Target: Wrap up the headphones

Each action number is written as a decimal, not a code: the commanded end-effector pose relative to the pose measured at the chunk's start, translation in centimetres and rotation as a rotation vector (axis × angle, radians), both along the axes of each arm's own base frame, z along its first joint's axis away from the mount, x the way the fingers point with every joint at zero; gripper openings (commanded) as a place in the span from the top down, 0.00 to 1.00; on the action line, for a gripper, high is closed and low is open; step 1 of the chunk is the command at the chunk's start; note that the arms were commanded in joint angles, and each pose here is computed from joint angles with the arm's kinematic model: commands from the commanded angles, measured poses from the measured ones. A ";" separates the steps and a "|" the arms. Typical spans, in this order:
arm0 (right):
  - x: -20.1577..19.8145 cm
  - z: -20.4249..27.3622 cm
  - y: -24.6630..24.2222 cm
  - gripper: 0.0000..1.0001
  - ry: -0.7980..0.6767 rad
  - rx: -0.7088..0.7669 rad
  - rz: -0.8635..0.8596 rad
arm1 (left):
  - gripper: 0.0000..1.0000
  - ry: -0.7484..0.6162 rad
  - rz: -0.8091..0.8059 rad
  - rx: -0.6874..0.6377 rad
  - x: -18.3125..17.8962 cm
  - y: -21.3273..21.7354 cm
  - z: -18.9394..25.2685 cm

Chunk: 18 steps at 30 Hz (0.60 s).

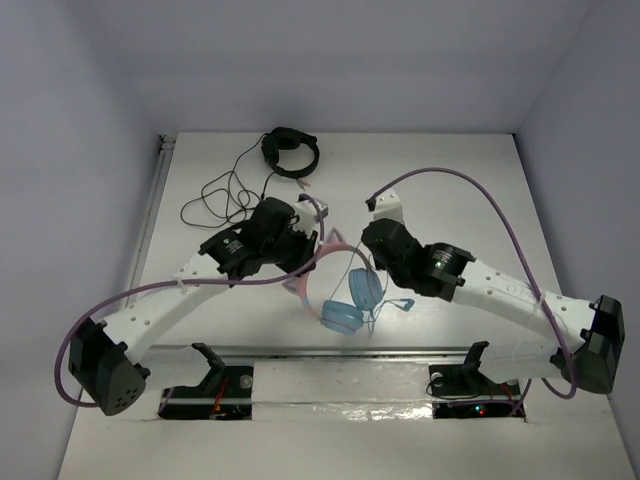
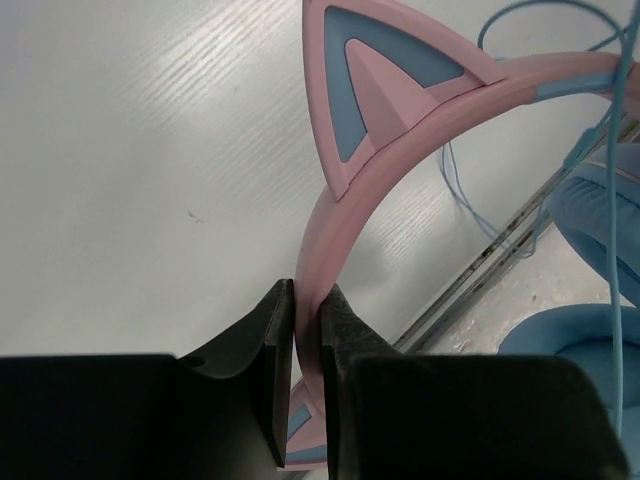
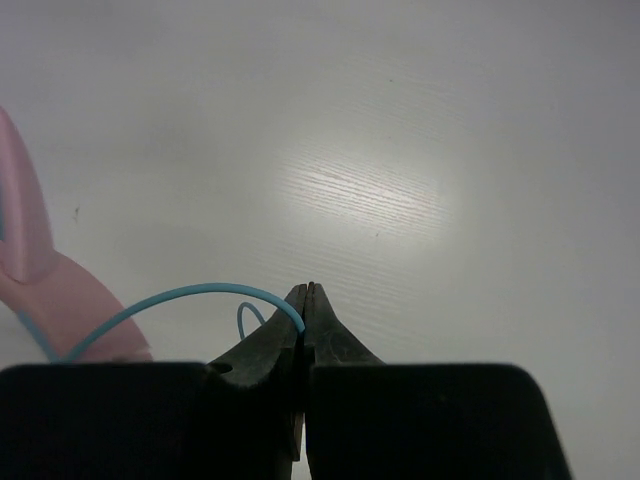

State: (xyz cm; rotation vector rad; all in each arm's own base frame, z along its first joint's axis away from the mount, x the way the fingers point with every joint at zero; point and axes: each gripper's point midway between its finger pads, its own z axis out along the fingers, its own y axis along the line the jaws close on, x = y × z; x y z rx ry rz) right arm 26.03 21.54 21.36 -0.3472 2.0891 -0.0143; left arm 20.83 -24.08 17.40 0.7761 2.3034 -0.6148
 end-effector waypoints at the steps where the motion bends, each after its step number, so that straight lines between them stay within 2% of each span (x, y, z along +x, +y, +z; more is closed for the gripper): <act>1: 0.8 1.9 -0.8 1.00 -0.088 0.135 -0.091 | 1.00 -0.092 -0.052 -0.224 1.6 -1.4 6.3; 8: 1.1 2.7 0.5 1.00 -0.110 0.301 -0.075 | 1.00 -0.058 -0.147 -0.412 1.8 -2.0 9.3; 13: 0.9 2.2 2.3 1.00 -0.115 0.426 0.022 | 1.00 -0.077 -0.136 -0.483 2.9 -2.0 11.9; 15: 0.5 3.0 3.9 1.00 -0.130 0.512 0.099 | 1.00 -0.077 -0.168 -0.551 2.8 -2.3 13.7; 18: 0.2 3.1 3.9 1.00 -0.143 0.582 0.105 | 1.00 -0.105 -0.136 -0.594 3.9 -2.1 15.8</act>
